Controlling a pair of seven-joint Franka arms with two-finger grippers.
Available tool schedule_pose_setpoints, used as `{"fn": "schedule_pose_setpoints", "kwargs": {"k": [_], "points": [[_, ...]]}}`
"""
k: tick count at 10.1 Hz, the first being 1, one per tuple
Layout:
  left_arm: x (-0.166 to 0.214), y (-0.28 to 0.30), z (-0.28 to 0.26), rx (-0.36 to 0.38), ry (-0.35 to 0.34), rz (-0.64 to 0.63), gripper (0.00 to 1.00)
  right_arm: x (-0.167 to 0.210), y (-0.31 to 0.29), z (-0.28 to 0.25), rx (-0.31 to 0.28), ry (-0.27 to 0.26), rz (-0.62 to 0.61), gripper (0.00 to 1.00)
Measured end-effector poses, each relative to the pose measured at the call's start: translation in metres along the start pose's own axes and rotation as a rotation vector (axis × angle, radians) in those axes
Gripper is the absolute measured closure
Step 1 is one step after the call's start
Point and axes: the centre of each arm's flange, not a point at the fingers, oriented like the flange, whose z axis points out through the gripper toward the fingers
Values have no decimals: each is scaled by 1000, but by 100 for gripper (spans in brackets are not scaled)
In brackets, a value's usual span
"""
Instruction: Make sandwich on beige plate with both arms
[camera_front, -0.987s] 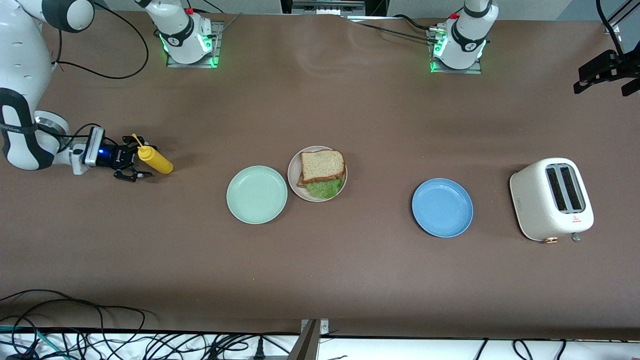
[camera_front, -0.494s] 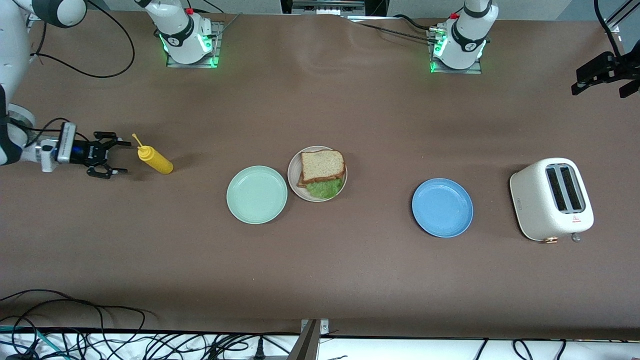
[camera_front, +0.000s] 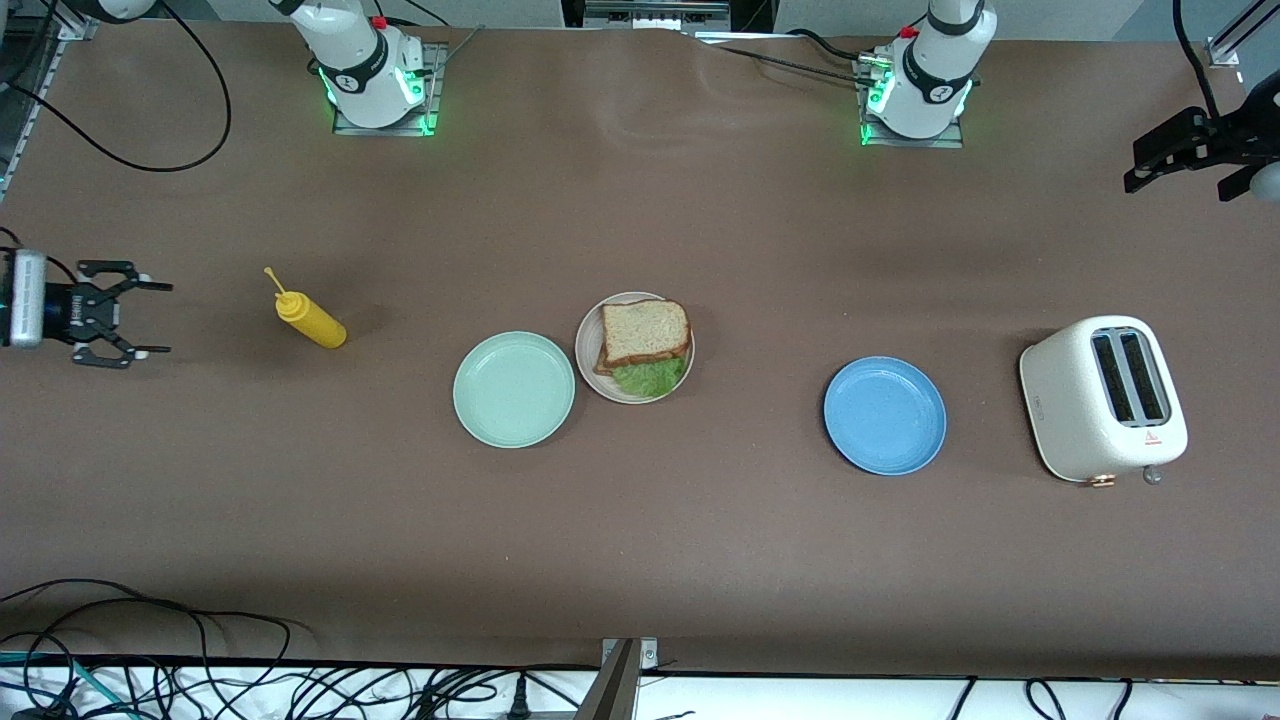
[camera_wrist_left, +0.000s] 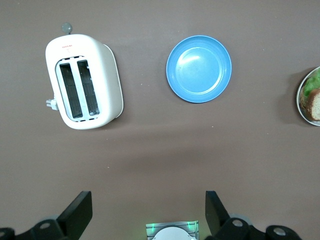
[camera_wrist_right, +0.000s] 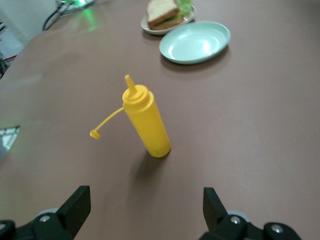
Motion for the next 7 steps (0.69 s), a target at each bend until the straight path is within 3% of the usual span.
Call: {"fn": "schedule_pose_setpoints", "kwargs": {"k": [2, 4, 7], "points": [[1, 7, 1, 2, -2, 13, 0, 60, -10, -37, -29, -128, 185, 0], [2, 6, 1, 2, -3, 12, 0, 133, -20, -62, -86, -290, 369, 0], [2, 7, 2, 2, -4, 13, 0, 233, -42, -67, -239, -561, 637, 0]]}}
